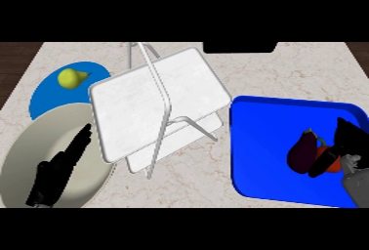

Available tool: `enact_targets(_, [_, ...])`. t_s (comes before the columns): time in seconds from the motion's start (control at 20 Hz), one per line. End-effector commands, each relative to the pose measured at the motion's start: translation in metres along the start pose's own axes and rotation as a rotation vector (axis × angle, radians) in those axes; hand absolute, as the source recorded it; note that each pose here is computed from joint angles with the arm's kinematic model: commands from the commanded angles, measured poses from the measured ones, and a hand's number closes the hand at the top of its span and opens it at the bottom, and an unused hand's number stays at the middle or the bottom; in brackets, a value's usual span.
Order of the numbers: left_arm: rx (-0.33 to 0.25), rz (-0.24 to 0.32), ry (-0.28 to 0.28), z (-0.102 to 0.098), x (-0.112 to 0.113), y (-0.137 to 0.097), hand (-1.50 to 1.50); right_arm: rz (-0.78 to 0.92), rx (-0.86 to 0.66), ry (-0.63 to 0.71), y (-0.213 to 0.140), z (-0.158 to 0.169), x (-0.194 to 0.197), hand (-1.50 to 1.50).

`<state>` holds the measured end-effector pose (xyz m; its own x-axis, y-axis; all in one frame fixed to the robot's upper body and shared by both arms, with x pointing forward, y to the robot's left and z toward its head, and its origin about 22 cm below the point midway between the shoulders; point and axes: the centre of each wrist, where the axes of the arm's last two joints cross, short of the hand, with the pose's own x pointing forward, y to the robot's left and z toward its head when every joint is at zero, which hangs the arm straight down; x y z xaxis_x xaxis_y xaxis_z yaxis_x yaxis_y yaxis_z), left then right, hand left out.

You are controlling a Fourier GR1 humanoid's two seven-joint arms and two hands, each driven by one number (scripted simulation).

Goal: Pick the bell pepper from the tray and place it in the tiered shelf

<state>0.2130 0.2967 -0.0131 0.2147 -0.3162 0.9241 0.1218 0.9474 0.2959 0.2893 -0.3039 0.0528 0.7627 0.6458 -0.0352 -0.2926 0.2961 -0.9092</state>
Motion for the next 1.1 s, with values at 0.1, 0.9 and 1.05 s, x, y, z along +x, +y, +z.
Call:
enact_targets(0.1, [-0.022,0.061,-0.001,-0.016,0.002,-0.028,0.00,0.030,0.020,0.135,0.014,-0.001,0.003,-1.50])
enact_targets(0.9, [-0.051,0.049,-0.004,-0.019,0.002,-0.042,0.00,0.046,0.007,0.008,0.030,-0.033,0.001,1.50])
enact_targets(1.05, [-0.036,0.034,-0.002,-0.023,0.014,-0.033,0.00,0.046,-0.053,0.014,0.039,-0.031,0.002,1.50])
